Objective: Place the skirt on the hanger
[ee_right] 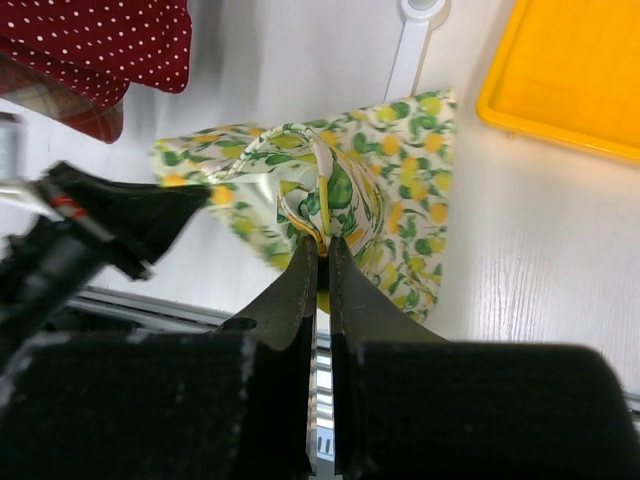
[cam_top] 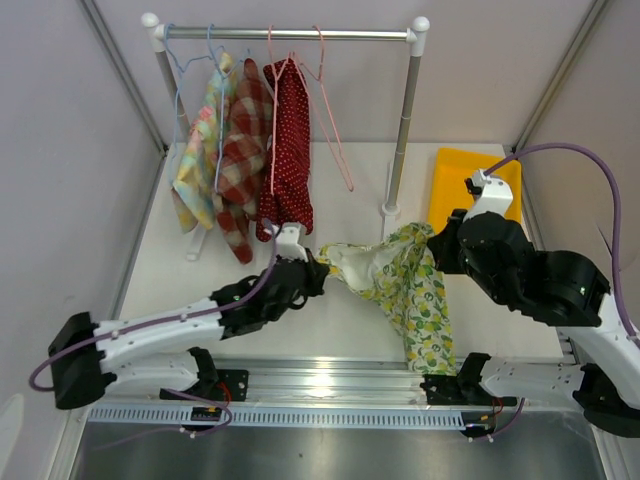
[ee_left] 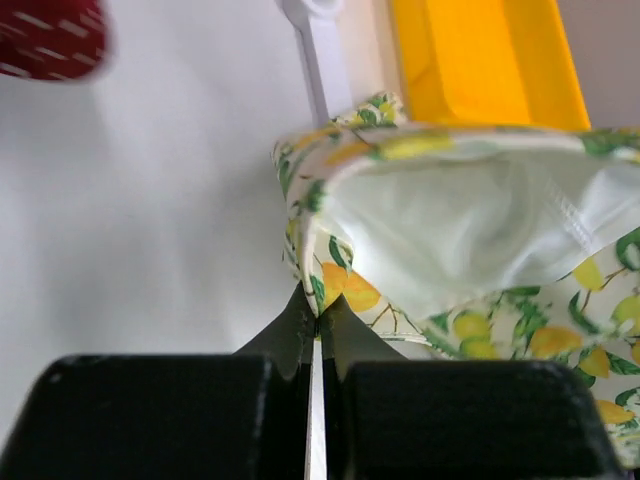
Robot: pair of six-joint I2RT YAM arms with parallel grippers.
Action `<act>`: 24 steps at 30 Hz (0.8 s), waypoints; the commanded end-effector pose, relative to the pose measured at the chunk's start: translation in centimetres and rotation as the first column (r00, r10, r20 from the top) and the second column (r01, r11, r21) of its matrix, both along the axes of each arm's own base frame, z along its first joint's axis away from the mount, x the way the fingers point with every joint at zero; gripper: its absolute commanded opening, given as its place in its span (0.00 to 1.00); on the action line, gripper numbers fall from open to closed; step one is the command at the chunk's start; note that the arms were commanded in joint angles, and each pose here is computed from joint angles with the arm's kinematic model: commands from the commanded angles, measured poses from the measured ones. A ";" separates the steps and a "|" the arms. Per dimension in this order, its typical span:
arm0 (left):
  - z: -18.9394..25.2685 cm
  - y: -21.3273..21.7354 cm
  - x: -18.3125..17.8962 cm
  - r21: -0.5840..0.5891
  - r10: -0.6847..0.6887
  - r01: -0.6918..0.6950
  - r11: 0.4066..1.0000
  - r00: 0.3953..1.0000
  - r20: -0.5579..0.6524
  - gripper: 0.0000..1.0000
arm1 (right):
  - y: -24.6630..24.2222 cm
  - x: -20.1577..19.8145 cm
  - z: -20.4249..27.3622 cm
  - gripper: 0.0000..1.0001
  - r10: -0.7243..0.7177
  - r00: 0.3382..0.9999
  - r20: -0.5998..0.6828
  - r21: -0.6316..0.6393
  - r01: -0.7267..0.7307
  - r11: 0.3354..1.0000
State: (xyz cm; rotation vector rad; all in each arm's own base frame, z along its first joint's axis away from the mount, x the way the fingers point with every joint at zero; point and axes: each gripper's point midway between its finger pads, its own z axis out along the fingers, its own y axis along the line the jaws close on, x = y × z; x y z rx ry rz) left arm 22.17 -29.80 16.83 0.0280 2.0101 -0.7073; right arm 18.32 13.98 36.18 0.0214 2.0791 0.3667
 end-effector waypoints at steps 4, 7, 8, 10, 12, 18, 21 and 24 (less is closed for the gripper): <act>6.9 8.8 0.7 0.095 0.147 -0.154 0.983 0.986 0.079 0.00 | -0.4 1.5 1.0 0.00 -0.014 0.996 0.084 -0.021 0.015 1.000; 9.6 11.6 1.2 0.089 0.193 -0.201 0.975 0.977 0.094 0.00 | 0.5 2.8 0.8 0.00 0.024 0.995 0.093 -0.022 -0.022 1.000; 10.0 12.1 1.4 0.105 0.191 -0.202 0.974 0.976 0.104 0.00 | 0.7 3.4 0.7 0.00 0.028 0.995 0.096 -0.025 -0.026 0.999; 12.2 13.2 2.4 0.099 0.220 -0.233 0.967 0.967 0.127 0.00 | 0.5 5.1 0.9 0.00 0.039 0.993 0.109 -0.005 -0.038 0.999; 14.0 13.5 3.3 0.103 0.217 -0.233 0.967 0.965 0.147 0.00 | 0.8 6.7 1.6 0.00 0.055 0.990 0.131 0.032 -0.060 0.998; 20.0 13.1 8.3 0.087 0.222 -0.240 0.967 0.958 0.184 0.00 | 1.0 11.8 3.8 0.00 0.152 0.975 0.162 0.122 -0.172 0.977; 22.4 13.0 10.4 0.069 0.208 -0.225 0.972 0.959 0.193 0.00 | 0.5 13.6 6.0 0.00 0.143 0.967 0.210 0.154 -0.178 0.972; 24.3 13.3 11.6 0.047 0.191 -0.204 0.978 0.960 0.207 0.00 | 1.2 14.4 7.1 0.00 0.166 0.959 0.230 0.178 -0.209 0.962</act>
